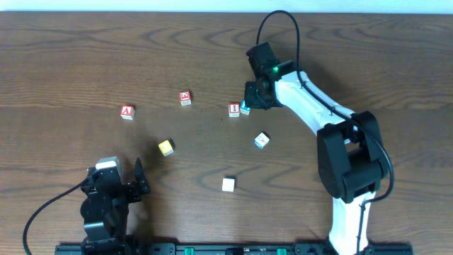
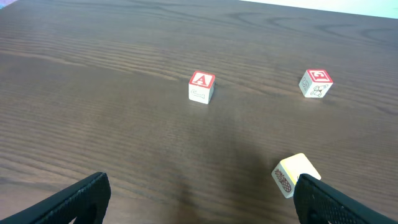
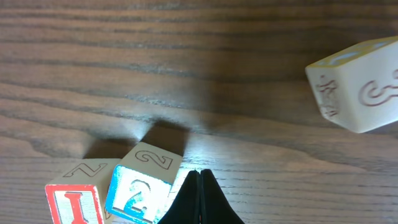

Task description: Spell out Ai2

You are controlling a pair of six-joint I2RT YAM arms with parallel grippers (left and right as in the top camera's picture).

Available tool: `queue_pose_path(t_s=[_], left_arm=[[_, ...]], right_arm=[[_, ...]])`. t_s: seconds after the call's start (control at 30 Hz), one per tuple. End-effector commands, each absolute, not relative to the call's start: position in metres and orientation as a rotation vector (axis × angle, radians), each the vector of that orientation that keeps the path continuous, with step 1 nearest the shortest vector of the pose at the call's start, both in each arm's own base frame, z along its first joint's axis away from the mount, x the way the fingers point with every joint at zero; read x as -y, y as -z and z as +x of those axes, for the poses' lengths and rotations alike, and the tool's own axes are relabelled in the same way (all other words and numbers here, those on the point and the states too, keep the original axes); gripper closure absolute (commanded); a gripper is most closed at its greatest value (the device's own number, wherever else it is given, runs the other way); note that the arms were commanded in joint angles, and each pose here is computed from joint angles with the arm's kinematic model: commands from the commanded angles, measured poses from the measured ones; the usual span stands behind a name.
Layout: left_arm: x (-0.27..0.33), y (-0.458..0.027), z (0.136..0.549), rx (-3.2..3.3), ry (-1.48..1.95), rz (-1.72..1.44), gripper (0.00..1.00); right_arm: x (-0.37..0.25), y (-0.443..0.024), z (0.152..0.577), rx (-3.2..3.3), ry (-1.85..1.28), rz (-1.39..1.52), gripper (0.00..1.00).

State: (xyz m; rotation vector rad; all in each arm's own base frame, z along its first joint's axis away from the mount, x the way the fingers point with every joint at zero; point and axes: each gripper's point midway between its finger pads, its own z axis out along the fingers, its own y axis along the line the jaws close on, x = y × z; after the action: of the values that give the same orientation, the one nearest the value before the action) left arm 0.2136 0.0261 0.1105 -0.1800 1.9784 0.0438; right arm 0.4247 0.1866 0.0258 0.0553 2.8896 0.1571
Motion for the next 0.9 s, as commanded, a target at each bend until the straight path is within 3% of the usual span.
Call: queue_pose_path(t_s=[0.0,0.87], left_arm=[[-0.0261,-0.1033,0.2132,-1.994,-0.056,-0.163,0.05],[-0.0261,-0.1032,0.2132,-1.995,-0.056,-0.164,0.05]], right_arm=[[-0.1914,-0.012,0.416,-2.928,-0.144,0.002,0.99],[-0.1999,-0.004,0.4204,-2.91,-0.167,-0.02,0.99]])
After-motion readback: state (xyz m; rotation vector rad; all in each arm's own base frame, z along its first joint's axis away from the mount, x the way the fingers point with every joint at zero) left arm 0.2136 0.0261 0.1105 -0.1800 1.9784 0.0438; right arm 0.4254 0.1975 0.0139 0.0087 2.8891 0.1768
